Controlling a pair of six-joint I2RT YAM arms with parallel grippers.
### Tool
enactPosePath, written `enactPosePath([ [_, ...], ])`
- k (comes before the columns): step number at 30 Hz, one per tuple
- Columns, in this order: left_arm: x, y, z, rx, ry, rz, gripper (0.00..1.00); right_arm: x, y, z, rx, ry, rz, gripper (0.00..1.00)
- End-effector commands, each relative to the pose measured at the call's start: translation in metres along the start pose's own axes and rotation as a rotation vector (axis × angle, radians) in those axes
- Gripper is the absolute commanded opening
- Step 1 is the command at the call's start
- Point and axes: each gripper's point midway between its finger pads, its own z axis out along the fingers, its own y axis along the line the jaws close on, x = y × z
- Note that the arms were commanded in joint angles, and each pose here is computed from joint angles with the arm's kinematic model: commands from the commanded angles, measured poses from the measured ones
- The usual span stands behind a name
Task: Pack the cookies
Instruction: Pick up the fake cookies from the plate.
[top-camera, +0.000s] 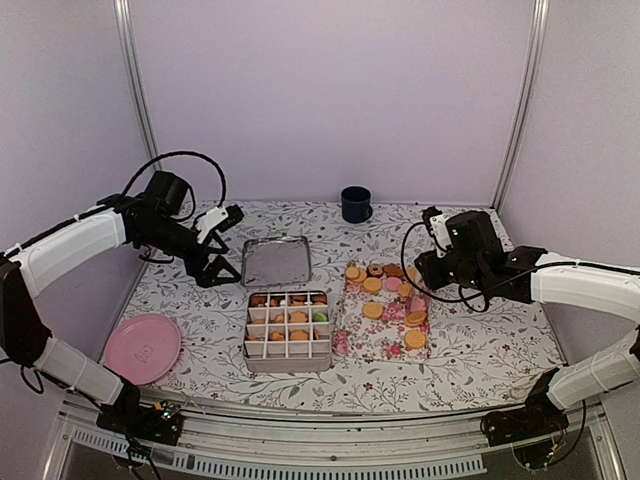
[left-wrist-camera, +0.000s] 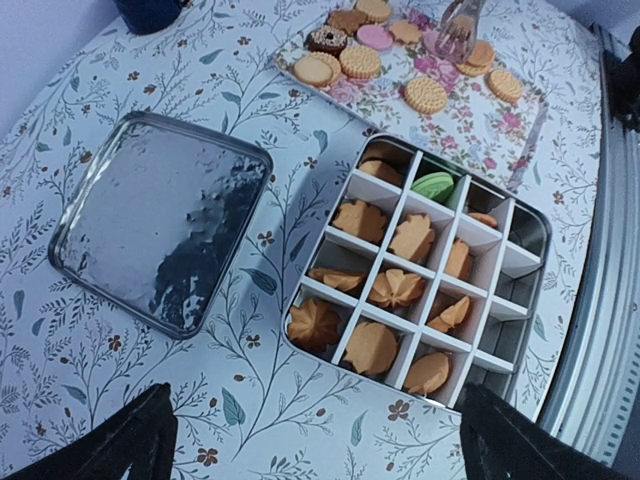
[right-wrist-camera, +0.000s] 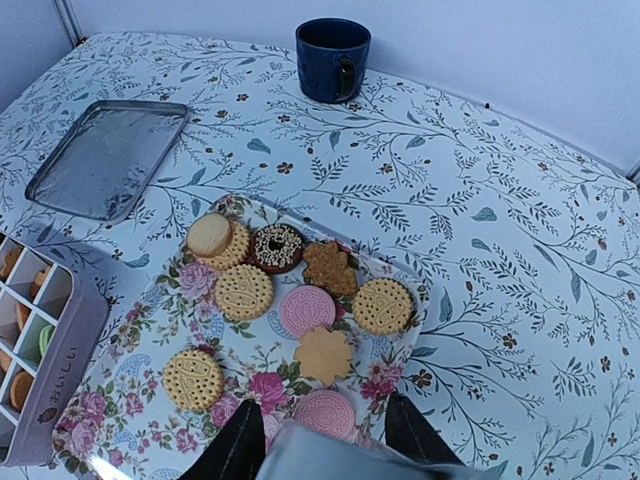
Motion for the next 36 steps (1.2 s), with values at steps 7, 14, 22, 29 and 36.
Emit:
enactPosePath([
  [7, -0.003, 0.005, -0.006, -0.023, -0.022, 0.001, 0.99, 0.024, -0.002, 0.004, -0.04, 0.056, 0.036, 0.43],
  [14, -0.004, 0.004, -0.007, -0.024, -0.023, 0.001, 0.99, 0.018, -0.001, 0.002, -0.059, 0.028, 0.052, 0.35],
  [22, -0.006, 0.004, -0.008, -0.022, -0.029, 0.006, 0.99, 0.005, -0.005, -0.004, -0.051, -0.014, 0.043, 0.3],
  [29, -0.006, 0.003, -0.008, -0.022, -0.031, 0.006, 0.99, 0.008, -0.005, 0.007, -0.031, 0.001, 0.005, 0.3],
  [36, -0.006, 0.006, -0.008, -0.032, -0.024, 0.005, 0.99, -0.013, 0.004, 0.002, -0.076, -0.04, 0.001, 0.14],
])
